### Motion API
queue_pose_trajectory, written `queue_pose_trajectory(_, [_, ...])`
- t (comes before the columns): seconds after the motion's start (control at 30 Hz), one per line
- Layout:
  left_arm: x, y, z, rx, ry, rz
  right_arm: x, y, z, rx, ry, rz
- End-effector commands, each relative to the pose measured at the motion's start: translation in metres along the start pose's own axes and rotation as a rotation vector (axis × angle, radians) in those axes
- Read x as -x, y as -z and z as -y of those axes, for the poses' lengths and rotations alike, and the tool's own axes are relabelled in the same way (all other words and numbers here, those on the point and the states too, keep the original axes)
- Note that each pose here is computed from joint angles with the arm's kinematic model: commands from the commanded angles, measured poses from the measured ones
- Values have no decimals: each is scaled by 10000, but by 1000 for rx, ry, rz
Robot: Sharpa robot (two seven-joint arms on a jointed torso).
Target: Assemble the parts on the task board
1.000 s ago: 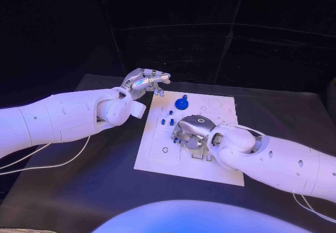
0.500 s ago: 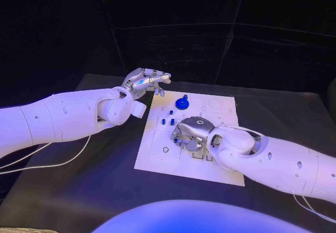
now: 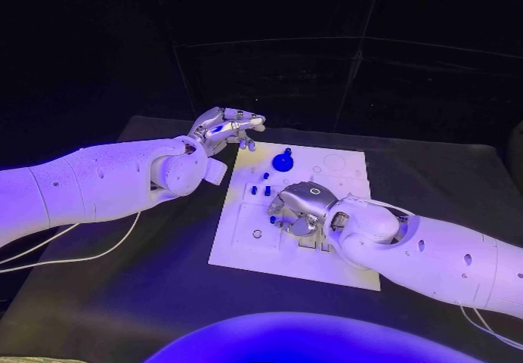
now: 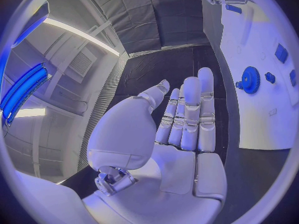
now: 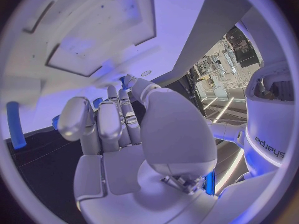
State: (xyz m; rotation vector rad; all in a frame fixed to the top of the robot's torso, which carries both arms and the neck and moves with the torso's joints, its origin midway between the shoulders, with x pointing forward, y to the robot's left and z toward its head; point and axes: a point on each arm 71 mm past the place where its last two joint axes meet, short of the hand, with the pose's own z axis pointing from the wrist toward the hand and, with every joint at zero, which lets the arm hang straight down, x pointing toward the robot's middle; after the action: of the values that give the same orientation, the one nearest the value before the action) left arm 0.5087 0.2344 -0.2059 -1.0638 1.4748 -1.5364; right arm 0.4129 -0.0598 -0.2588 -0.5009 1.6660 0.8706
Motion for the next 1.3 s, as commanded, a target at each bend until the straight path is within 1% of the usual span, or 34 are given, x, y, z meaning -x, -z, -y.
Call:
queue_pose_trajectory(0.03, [-11,-5,9,-1,10,-14,119,72,28,-11,-51,127])
queue_pose_trajectory(0.1, [-8,-4,9,1,10,-14,143,128,63,-25,-69,137])
queue_pose_trajectory(0.17, [-4,-2,7,3,10,-15,200,206,149,-67,-107,136])
queue_pose_trajectory(0.33, [-1,-1,5,5,11,-17,431,354,423,-174,-132,96])
queue_pose_trajectory(0.4, [-2,-1,5,6,12,-17,491,401,487,-193,-130,88])
queue_pose_trajectory(0.53, [1,-2,4,6,11,-17,613,542,637,-235,-98,66])
queue_pose_trajectory(0.6, [4,-3,3,6,11,-16,643,601,703,-258,-72,50])
queue_pose_trajectory(0.67, [4,-4,3,7,11,-17,653,630,739,-271,-52,37])
queue_pose_trajectory(0.8, [1,-7,1,7,11,-18,649,653,777,-287,-23,3])
queue_pose_trajectory(1.0, [10,-12,-3,10,9,-14,621,626,768,-291,-15,-40])
queue_pose_trajectory(1.3, [19,-14,-5,12,8,-12,597,569,764,-293,-13,-60])
